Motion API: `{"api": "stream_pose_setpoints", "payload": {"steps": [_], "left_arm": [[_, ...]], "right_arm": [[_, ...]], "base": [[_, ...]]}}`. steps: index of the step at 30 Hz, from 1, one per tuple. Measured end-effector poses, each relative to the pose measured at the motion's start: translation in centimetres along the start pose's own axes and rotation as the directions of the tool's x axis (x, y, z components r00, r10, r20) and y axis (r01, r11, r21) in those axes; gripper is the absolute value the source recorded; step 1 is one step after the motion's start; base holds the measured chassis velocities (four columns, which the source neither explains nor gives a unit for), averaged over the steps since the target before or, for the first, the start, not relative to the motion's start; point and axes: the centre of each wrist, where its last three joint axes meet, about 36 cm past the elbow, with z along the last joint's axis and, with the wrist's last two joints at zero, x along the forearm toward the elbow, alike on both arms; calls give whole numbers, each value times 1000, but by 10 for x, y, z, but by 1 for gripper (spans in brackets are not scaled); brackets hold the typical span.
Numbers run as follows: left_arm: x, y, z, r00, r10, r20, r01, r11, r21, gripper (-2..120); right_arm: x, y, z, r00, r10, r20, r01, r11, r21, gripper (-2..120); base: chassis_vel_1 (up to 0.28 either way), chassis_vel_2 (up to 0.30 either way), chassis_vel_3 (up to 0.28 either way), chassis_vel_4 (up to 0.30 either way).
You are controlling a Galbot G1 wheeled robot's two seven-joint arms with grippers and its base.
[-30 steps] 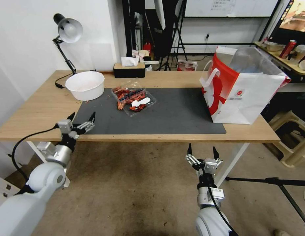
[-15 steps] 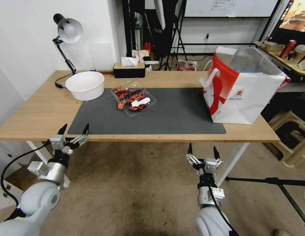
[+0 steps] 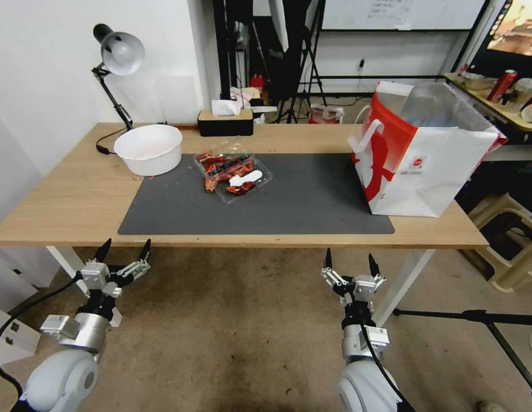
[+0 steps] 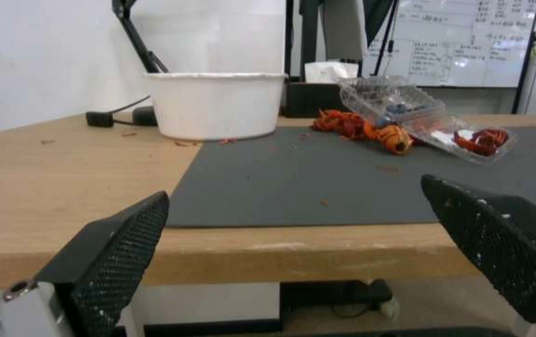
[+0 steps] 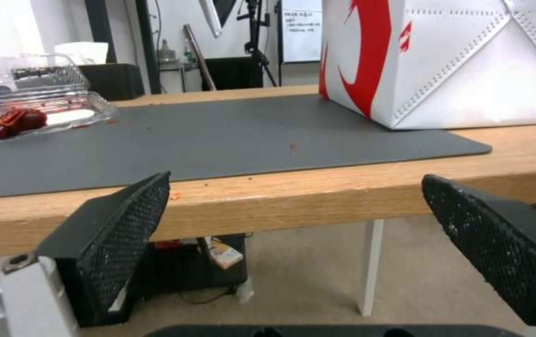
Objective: Pick up the trash from the table and place it into the takeout bag.
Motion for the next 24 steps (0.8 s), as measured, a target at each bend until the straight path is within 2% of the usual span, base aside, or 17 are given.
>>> {"api": "stream_pose_setpoints", "payload": {"steps": [24], "left_arm": [[0,-1,1,1000,2,-2,-2,1000,-7,100]], "right_arm": [[0,0,0,1000,-3,-1,3,1000,0,100]], "base": [[0,0,0,0]]}}
